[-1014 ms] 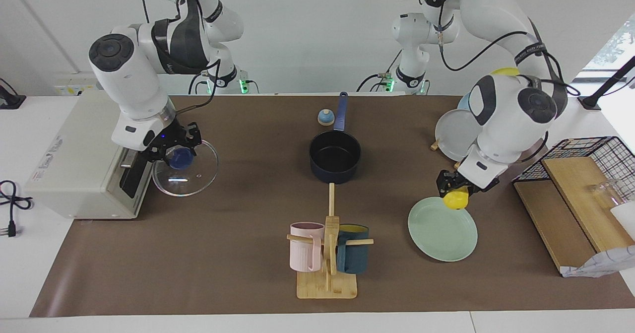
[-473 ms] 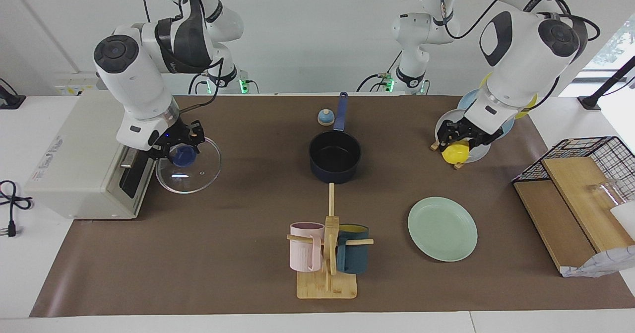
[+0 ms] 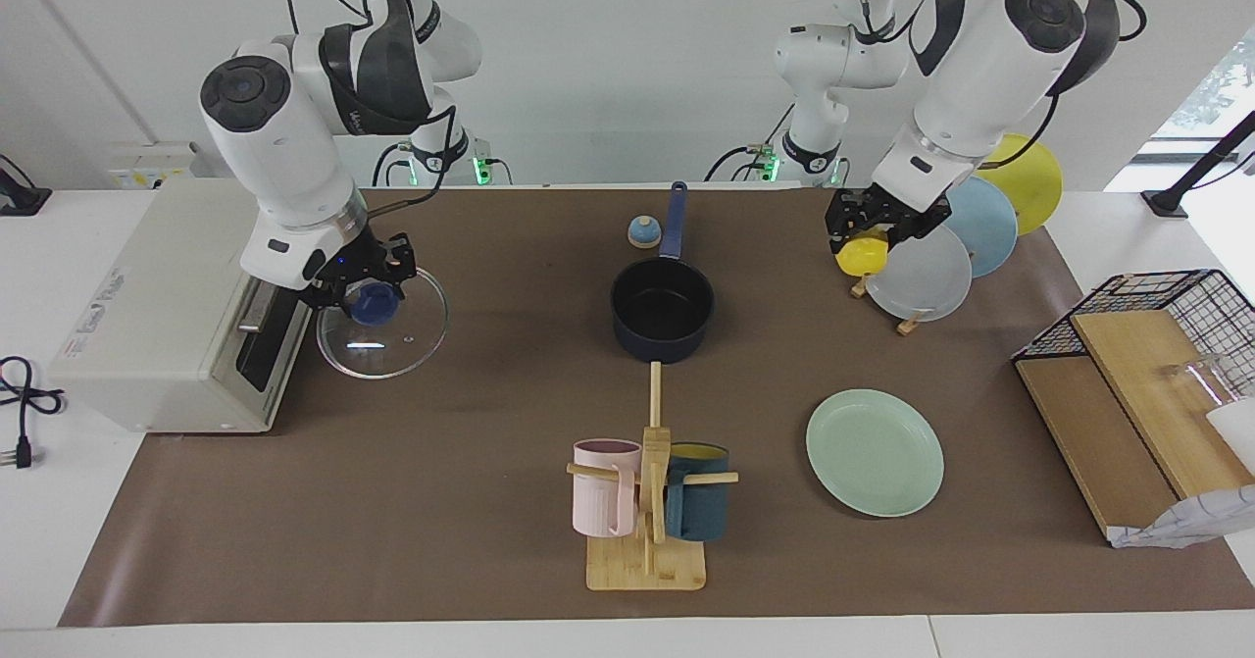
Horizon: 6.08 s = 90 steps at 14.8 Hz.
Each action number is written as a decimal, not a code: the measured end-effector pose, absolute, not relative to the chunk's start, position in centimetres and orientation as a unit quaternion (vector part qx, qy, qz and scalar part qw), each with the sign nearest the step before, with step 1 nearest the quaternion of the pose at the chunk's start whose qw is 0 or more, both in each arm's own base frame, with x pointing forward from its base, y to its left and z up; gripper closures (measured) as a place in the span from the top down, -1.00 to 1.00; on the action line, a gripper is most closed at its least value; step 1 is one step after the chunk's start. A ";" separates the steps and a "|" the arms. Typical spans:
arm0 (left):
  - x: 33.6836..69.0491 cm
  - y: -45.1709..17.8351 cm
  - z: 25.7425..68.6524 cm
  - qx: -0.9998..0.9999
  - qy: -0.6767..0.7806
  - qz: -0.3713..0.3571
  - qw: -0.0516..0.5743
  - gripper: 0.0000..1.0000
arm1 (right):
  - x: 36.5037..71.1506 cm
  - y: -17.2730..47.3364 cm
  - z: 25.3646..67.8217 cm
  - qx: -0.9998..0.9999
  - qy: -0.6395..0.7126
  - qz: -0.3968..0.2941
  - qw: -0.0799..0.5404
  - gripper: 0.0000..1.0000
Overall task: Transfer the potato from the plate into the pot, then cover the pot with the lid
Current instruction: 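Carry the potato with the left gripper over the black pot, then lower the potato into the pot and open the left gripper, then withdraw the left gripper while the right gripper lifts the glass lid, then carry the glass lid with the right gripper over the pot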
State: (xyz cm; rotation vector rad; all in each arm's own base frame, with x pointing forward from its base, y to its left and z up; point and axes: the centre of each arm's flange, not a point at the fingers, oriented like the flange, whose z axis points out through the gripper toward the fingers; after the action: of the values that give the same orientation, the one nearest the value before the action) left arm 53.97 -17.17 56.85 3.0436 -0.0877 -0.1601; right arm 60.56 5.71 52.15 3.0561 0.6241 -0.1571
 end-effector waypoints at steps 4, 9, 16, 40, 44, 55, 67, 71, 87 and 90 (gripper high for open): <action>51.2 -22.0 54.1 0.998 -0.017 -0.034 0.048 0.34 | 60.5 5.8 52.2 0.978 0.200 -0.052 0.009 0.31; 45.3 -29.7 50.2 0.998 -0.008 -0.009 0.056 0.34 | 60.5 5.9 52.2 0.979 0.199 -0.052 0.009 0.31; 44.0 -37.9 40.7 0.998 -0.017 -0.009 0.057 0.34 | 60.5 5.9 52.2 0.979 0.197 -0.052 0.009 0.31; 42.4 -41.0 31.9 0.998 -0.059 -0.030 0.016 0.34 | 60.5 5.9 52.2 0.979 0.197 -0.051 0.009 0.31; 41.8 -41.0 31.0 0.998 -0.063 -0.023 0.018 0.34 | 60.5 5.9 52.2 0.979 0.197 -0.051 0.009 0.31; 43.8 -39.6 36.3 0.998 -0.058 -0.023 0.015 1.00 | 60.5 5.9 52.2 0.979 0.197 -0.051 0.009 0.31; 52.7 -17.0 57.3 0.999 -0.003 0.026 0.038 1.00 | 59.4 12.7 55.1 0.983 0.175 -0.045 0.010 0.31; 53.7 -8.0 61.7 0.999 -0.013 0.030 0.033 1.00 | 57.2 21.0 55.7 0.989 0.143 -0.037 0.002 0.31; 51.5 -4.0 62.7 0.999 -0.017 -0.028 0.002 1.00 | 48.2 41.1 47.1 0.990 0.132 0.030 -0.038 0.31; 51.5 -4.9 62.8 0.999 -0.022 -0.025 0.002 1.00 | 48.1 41.0 46.5 0.989 0.143 0.037 -0.017 0.31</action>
State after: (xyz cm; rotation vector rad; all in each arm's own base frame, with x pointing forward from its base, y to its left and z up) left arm 51.51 -4.90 62.77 3.1350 -0.0681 -0.0792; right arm 48.08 41.04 46.48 3.1406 0.4547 0.1165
